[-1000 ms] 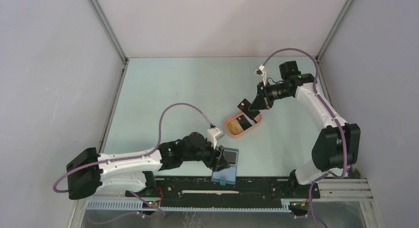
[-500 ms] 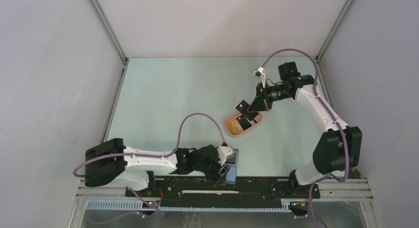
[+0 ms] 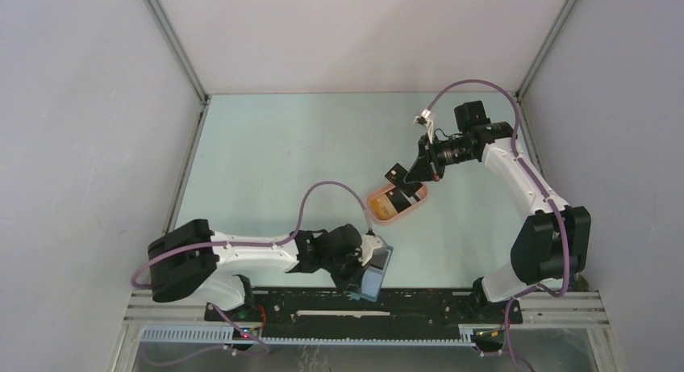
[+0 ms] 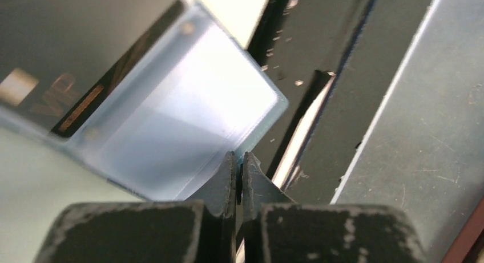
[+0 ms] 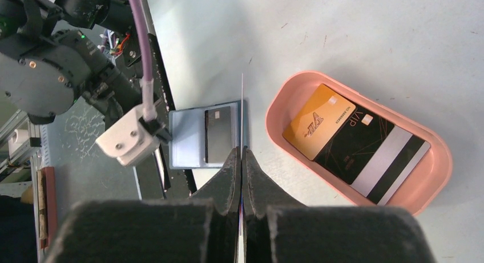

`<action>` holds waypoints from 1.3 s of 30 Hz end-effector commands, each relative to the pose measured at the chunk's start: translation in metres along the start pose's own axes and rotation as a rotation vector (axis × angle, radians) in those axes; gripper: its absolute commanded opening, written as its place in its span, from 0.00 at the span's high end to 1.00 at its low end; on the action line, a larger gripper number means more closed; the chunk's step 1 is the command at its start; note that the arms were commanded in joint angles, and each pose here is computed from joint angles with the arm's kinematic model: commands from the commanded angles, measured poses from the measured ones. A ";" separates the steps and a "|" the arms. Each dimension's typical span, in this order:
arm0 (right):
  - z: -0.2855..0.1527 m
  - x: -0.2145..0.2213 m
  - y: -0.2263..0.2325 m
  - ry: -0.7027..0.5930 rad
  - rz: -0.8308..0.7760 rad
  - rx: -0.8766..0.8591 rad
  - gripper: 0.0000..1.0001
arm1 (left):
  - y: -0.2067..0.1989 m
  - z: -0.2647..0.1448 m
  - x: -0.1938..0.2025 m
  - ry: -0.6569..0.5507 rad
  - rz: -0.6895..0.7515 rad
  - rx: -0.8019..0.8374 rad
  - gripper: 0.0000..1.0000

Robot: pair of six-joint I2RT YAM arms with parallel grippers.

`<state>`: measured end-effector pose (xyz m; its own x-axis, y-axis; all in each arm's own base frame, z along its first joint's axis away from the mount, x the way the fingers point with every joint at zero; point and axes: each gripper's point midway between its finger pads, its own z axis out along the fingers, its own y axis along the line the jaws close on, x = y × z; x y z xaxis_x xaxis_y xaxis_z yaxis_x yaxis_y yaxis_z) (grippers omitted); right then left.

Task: Put the credit cards into the card holder
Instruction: Adjust the card holder at the center of the board.

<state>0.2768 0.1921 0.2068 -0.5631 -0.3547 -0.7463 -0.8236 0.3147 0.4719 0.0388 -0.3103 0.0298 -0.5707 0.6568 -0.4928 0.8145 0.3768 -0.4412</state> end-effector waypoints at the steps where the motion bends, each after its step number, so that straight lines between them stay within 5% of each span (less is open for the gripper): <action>1: 0.002 0.000 0.005 -0.001 -0.021 -0.021 1.00 | 0.033 -0.034 -0.017 0.008 -0.037 -0.150 1.00; 8: 0.007 0.004 0.008 0.015 -0.012 -0.045 1.00 | 0.101 -0.073 -0.024 -0.004 -0.236 -0.372 0.98; 16: 0.047 0.056 0.020 0.072 0.240 -0.071 1.00 | 0.138 -0.088 -0.030 -0.080 -0.355 -0.512 0.76; 21: 0.060 0.078 0.042 0.015 0.255 -0.061 1.00 | 0.148 -0.130 -0.048 -0.321 -0.383 -0.633 0.61; 28: 0.085 0.112 0.063 0.053 0.375 -0.203 1.00 | 0.122 -0.160 -0.074 -0.702 -0.375 -0.496 0.43; 39: 0.101 0.137 0.024 0.132 0.479 -0.007 1.00 | 0.106 -0.147 -0.067 -0.815 -0.465 -0.322 0.63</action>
<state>0.1698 0.2398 0.0753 -0.8744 -0.3188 -0.3658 -0.4733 0.3943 0.7877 0.1780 -0.2100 0.1169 -0.6443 -0.1111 -0.7566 0.4180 0.7774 -0.4701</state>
